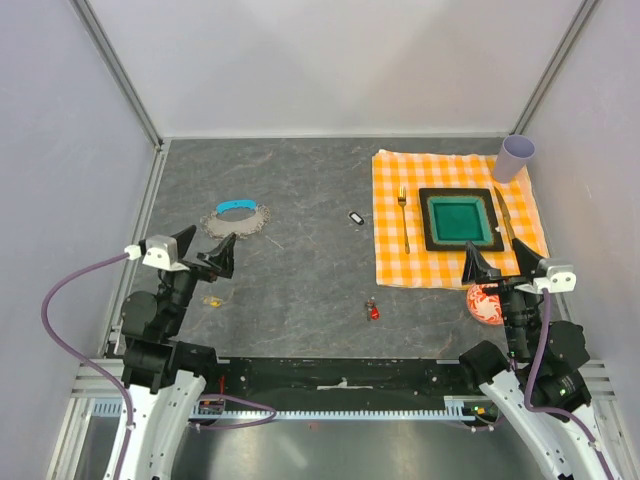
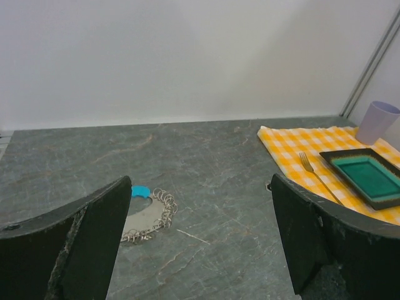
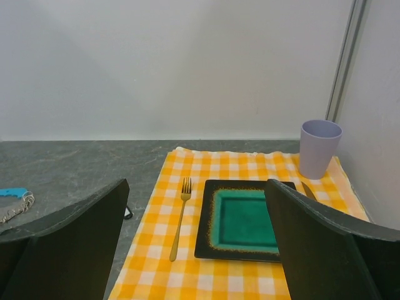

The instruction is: Put the keys on the keyring

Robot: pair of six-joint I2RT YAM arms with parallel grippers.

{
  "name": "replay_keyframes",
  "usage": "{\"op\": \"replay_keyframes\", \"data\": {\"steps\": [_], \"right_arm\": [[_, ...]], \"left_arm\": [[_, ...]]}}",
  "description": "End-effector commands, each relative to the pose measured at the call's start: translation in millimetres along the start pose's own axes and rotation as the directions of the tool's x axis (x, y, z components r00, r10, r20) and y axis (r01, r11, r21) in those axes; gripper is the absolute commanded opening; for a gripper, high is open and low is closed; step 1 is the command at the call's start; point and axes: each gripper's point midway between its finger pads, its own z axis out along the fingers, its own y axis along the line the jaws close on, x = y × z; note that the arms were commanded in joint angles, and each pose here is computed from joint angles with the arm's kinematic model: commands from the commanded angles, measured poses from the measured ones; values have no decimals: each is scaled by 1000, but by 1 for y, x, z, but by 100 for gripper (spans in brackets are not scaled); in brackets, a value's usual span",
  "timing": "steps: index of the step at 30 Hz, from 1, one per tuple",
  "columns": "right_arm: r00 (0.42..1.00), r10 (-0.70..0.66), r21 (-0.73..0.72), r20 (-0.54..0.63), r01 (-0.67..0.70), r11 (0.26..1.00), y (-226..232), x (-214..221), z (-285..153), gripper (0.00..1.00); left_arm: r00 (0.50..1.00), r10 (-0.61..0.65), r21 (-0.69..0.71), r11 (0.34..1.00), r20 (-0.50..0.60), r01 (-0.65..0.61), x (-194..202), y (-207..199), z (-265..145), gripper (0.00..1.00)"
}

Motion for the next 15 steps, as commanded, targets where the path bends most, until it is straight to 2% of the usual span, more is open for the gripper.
{"op": "replay_keyframes", "data": {"steps": [1, 5, 8, 9, 12, 13, 15], "right_arm": [[999, 30, -11, 29, -30, 999, 1, -11, -2, 98], [999, 46, -13, 26, -45, 999, 3, -7, -1, 98], [995, 97, 51, 29, -98, 994, -6, -5, 0, 98], [995, 100, 62, 27, -102, 993, -7, -4, 0, 98], [995, 95, 54, 25, -97, 994, -6, -2, 0, 98], [995, 93, 53, 24, -94, 994, -6, -1, 1, 98], [997, 79, 56, 24, -80, 995, -6, 1, 2, 98]], "left_arm": [[998, -50, 5, 999, -29, 50, -4, -4, 7, 100], [990, -94, 3, 995, -109, 95, 9, -6, 18, 100], [969, -146, -50, 989, -200, 139, 26, 0, 28, 100], [952, -169, -84, 985, -257, 152, 37, 3, 32, 100], [916, -232, -153, 970, -328, 190, 55, 9, 40, 100], [887, -264, -195, 960, -380, 202, 73, 13, 45, 100], [859, -295, -236, 949, -418, 211, 86, 17, 50, 100]]}}
